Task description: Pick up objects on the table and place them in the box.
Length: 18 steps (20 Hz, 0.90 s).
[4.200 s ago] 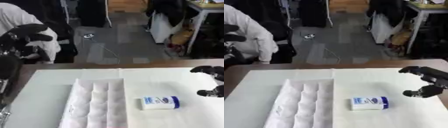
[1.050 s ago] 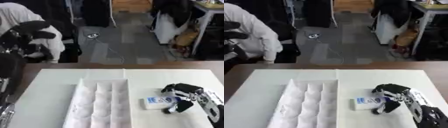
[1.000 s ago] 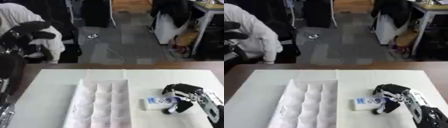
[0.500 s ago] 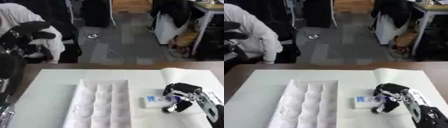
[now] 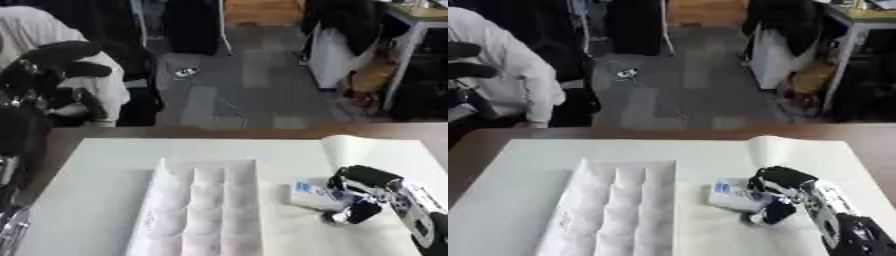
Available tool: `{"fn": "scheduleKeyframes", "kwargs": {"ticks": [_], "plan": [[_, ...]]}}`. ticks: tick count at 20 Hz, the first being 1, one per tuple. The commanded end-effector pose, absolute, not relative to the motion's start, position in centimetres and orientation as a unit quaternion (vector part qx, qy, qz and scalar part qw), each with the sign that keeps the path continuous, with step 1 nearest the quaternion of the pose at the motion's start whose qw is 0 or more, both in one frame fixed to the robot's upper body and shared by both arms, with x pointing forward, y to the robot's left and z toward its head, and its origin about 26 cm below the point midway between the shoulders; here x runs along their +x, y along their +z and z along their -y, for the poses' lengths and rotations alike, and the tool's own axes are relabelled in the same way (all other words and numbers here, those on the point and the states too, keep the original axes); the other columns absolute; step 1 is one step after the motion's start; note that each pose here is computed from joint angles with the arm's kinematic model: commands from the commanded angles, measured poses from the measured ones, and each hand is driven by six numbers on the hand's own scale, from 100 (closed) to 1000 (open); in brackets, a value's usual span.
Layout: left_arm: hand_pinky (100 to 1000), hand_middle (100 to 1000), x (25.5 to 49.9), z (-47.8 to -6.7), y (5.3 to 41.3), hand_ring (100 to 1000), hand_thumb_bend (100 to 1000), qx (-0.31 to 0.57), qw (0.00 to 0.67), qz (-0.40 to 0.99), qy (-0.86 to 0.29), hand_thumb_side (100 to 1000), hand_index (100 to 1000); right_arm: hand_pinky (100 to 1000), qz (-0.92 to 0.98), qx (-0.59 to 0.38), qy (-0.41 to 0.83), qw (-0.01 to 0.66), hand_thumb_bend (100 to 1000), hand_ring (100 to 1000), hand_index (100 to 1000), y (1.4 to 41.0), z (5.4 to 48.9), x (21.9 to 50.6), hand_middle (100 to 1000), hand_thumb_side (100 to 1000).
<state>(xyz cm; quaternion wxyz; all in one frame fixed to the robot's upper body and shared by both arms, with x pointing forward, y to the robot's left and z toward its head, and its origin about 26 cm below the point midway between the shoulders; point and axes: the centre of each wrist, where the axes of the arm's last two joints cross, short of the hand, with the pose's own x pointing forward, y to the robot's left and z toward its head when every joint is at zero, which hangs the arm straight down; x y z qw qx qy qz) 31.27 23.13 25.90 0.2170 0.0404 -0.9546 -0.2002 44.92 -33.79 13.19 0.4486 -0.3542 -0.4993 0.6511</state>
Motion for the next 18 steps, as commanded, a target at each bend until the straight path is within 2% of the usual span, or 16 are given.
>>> {"fn": "scheduleKeyframes", "kwargs": {"ticks": [1,3,6,7,8,9,13,18], "plan": [[427,800,30.93,-23.09,26.7,703,546,0.041,0.201,0.957,-0.205,910,841,100,0.522,-0.379,0.63,0.432,325,171,223,13.56,33.97,44.91,164,560],[427,800,30.93,-23.08,26.7,703,547,0.041,0.201,0.957,-0.205,910,841,100,0.543,-0.391,0.613,0.419,333,103,171,13.62,33.92,44.9,102,557],[427,800,30.93,-23.07,26.71,703,547,0.041,0.201,0.957,-0.205,910,842,100,0.577,-0.41,0.586,0.394,413,100,111,13.66,33.83,44.9,100,513],[427,800,30.93,-23.07,26.71,704,547,0.041,0.201,0.957,-0.205,910,842,100,0.59,-0.416,0.576,0.385,467,100,100,13.69,33.8,44.9,100,504],[427,800,30.93,-23.07,26.71,704,547,0.041,0.2,0.957,-0.205,910,842,100,0.601,-0.42,0.567,0.376,513,100,100,13.67,33.76,44.9,100,508],[427,800,30.93,-23.06,26.72,704,547,0.041,0.2,0.957,-0.205,910,842,100,0.615,-0.423,0.556,0.365,516,100,100,13.72,33.69,44.91,100,527],[428,799,30.94,-23.04,26.73,704,546,0.04,0.2,0.957,-0.205,910,842,100,0.668,-0.435,0.508,0.327,391,100,100,13.85,33.56,44.88,100,606],[428,799,30.94,-23.02,26.74,704,547,0.04,0.2,0.957,-0.206,910,842,100,0.692,-0.457,0.475,0.296,348,100,100,14.5,33.19,44.81,100,598]]}}
